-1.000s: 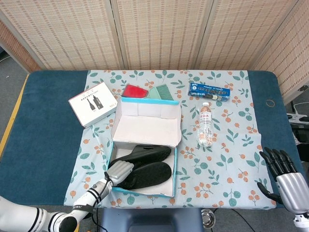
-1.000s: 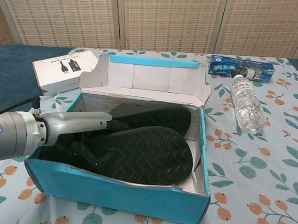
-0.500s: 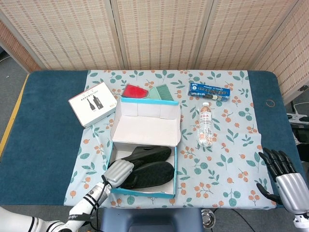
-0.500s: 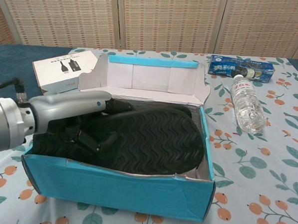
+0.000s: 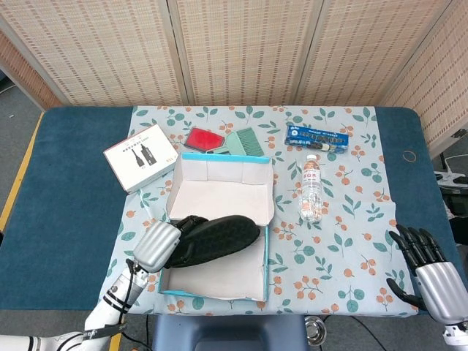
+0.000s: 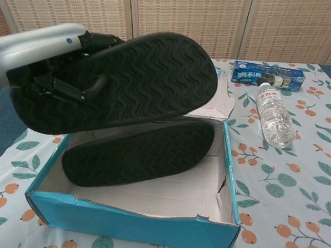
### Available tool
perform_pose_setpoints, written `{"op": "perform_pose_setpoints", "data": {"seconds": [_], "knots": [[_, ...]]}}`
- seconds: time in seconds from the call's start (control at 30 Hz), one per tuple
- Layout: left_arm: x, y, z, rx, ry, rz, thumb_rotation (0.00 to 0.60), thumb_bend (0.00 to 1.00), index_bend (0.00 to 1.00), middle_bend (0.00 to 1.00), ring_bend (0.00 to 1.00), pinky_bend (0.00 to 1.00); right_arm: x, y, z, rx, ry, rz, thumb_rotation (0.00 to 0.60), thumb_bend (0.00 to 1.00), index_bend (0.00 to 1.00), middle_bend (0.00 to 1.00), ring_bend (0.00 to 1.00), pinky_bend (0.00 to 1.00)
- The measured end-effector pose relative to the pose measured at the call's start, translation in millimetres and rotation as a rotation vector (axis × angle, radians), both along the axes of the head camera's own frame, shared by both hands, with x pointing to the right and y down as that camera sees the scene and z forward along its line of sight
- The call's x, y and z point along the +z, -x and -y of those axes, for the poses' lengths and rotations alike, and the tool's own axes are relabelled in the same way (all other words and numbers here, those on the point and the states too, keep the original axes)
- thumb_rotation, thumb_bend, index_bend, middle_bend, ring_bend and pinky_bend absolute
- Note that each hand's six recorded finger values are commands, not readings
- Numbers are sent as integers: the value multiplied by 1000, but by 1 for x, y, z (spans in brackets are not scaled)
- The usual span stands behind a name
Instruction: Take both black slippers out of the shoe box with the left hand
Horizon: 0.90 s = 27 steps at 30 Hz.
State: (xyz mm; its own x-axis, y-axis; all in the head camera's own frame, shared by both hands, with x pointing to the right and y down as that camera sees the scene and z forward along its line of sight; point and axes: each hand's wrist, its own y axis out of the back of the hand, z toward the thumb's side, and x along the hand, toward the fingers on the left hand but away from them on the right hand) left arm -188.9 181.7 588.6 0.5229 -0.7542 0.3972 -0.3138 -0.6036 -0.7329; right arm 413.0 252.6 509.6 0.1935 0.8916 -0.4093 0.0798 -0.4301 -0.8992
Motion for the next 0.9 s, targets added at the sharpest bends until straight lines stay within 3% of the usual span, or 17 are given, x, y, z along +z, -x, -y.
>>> {"op": "perform_pose_setpoints", "data": {"seconds": [0.2, 0.43, 0.7, 0.9], "knots": [[-6, 27, 23, -27, -152, 75, 600, 679, 830, 845, 684, 731, -4, 0, -1, 0, -8, 6, 573, 183, 0, 0, 0, 0], [7, 99, 58, -77, -355, 285, 600, 667, 825, 840, 681, 731, -11, -1, -1, 2, -26, 15, 574, 184, 0, 0, 0, 0], [30, 182, 83, -104, -472, 510, 600, 645, 806, 811, 657, 698, -12, 5, -6, -22, -16, 32, 572, 184, 0, 0, 0, 0], [54, 238, 100, -87, -535, 725, 600, 609, 708, 692, 537, 600, -17, 13, -12, -54, -20, 50, 572, 183, 0, 0, 0, 0]]}}
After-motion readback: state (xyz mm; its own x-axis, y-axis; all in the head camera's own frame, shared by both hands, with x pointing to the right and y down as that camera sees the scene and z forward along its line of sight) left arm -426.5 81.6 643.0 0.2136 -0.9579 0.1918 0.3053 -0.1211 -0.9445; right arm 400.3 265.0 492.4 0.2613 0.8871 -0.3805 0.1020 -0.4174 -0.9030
